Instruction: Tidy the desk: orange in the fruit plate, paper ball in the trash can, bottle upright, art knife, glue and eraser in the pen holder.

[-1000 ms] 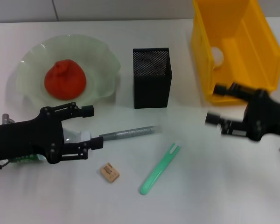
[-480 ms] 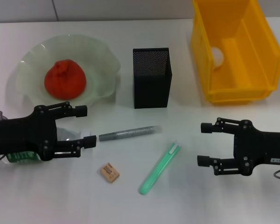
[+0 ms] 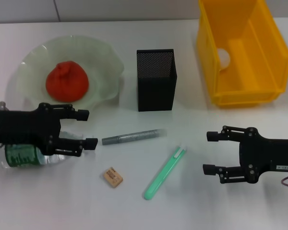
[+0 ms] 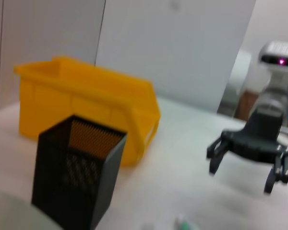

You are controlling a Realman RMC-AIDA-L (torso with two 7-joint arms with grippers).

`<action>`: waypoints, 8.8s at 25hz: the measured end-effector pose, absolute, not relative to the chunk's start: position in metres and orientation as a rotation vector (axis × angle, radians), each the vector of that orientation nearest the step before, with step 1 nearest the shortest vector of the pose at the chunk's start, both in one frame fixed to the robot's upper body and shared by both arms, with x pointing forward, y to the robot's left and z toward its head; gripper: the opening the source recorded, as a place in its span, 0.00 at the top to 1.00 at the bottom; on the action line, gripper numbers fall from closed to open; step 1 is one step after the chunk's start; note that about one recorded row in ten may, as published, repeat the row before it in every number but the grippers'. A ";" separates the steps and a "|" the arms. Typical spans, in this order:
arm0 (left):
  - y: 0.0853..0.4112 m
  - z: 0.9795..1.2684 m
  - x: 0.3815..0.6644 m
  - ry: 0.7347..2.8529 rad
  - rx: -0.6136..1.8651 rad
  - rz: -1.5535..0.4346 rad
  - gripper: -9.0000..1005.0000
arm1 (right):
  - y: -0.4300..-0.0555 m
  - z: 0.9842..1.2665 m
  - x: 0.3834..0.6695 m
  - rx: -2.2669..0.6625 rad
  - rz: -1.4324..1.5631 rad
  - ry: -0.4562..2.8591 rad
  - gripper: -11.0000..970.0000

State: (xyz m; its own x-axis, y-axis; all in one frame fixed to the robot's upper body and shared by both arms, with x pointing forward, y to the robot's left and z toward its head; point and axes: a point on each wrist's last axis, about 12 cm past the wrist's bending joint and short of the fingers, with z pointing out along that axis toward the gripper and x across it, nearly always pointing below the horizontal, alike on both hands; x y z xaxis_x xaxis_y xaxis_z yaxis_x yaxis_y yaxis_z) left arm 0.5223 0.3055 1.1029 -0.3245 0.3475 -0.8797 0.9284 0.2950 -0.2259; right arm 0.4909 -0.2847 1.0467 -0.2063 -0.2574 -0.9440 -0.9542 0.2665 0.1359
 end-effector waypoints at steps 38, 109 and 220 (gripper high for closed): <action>0.212 1.144 0.578 2.251 1.800 -0.430 0.18 | -0.289 1.049 0.492 -1.092 0.983 1.657 0.15; 0.326 1.180 0.537 1.821 1.238 -0.794 0.53 | -0.287 1.057 0.503 -1.112 0.975 1.642 0.15; 0.301 1.058 0.471 1.576 0.965 -1.046 0.21 | -0.279 1.108 0.541 -1.147 1.132 1.706 0.15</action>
